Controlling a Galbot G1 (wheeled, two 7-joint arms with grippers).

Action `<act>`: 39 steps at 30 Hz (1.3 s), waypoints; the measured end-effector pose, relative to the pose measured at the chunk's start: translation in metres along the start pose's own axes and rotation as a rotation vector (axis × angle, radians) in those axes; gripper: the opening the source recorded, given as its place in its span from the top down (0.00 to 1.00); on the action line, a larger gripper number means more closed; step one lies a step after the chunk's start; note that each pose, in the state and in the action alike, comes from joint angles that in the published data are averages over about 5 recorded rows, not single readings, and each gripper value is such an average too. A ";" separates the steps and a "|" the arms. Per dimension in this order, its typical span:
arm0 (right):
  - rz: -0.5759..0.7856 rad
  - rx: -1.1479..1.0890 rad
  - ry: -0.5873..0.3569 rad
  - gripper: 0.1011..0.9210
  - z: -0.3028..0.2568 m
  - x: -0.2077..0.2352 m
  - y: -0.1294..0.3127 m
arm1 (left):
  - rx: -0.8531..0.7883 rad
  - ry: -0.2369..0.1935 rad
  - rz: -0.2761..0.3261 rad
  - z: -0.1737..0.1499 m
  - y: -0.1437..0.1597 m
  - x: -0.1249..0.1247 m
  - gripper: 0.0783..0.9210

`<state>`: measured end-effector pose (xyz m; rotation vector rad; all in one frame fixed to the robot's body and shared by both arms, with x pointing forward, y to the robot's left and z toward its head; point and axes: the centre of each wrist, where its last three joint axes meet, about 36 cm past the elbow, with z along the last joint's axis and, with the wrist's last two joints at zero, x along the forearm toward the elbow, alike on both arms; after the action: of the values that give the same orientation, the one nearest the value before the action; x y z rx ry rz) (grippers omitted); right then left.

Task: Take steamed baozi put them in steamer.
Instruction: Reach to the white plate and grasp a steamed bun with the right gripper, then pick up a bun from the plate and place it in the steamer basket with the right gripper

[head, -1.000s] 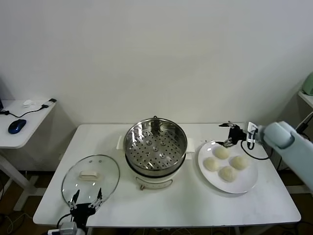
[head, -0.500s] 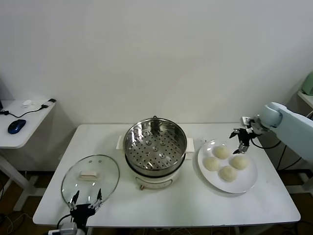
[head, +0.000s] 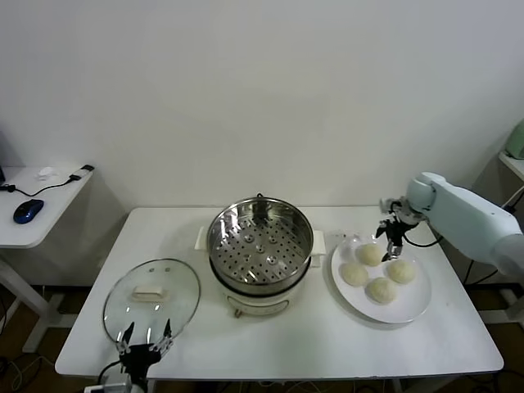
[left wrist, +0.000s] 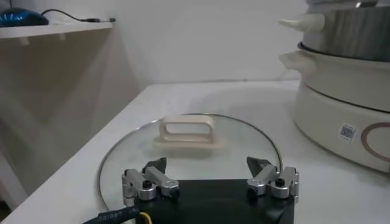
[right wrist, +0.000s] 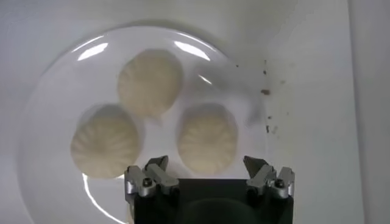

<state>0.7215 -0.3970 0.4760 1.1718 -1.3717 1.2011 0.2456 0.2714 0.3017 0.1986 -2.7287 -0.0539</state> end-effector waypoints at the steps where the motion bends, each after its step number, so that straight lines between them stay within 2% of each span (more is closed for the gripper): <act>1: -0.001 0.001 0.002 0.12 -0.002 -0.003 -0.001 | 0.000 0.001 0.000 0.001 0.000 0.000 0.12; 5: -0.006 0.004 0.009 0.17 -0.009 -0.013 -0.003 | 0.000 0.005 0.001 0.003 -0.001 -0.001 0.12; 13: -0.008 0.017 0.035 0.38 -0.018 -0.020 -0.007 | -0.003 0.009 0.007 0.004 -0.002 0.000 0.12; 22: 0.008 0.043 0.035 0.42 -0.027 0.000 -0.013 | -0.008 0.008 0.015 0.003 -0.004 0.004 0.12; 25: 0.028 0.090 0.018 0.42 -0.041 0.028 -0.021 | -0.013 0.008 0.017 0.003 -0.005 0.005 0.12; 29: 0.072 0.207 -0.017 0.42 -0.083 0.089 -0.037 | -0.017 0.005 0.022 0.002 -0.006 0.006 0.12; 35: 0.138 0.495 -0.080 0.42 -0.181 0.191 -0.041 | -0.022 -0.001 0.033 -0.001 -0.010 0.006 0.12; 39: 0.138 0.738 -0.110 0.42 -0.253 0.226 -0.023 | -0.023 -0.005 0.037 -0.002 -0.011 0.005 0.12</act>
<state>0.7344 -0.1639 0.7235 1.6802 -1.1195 1.8517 0.2434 0.2593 0.3048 0.1416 -2.7349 -0.0757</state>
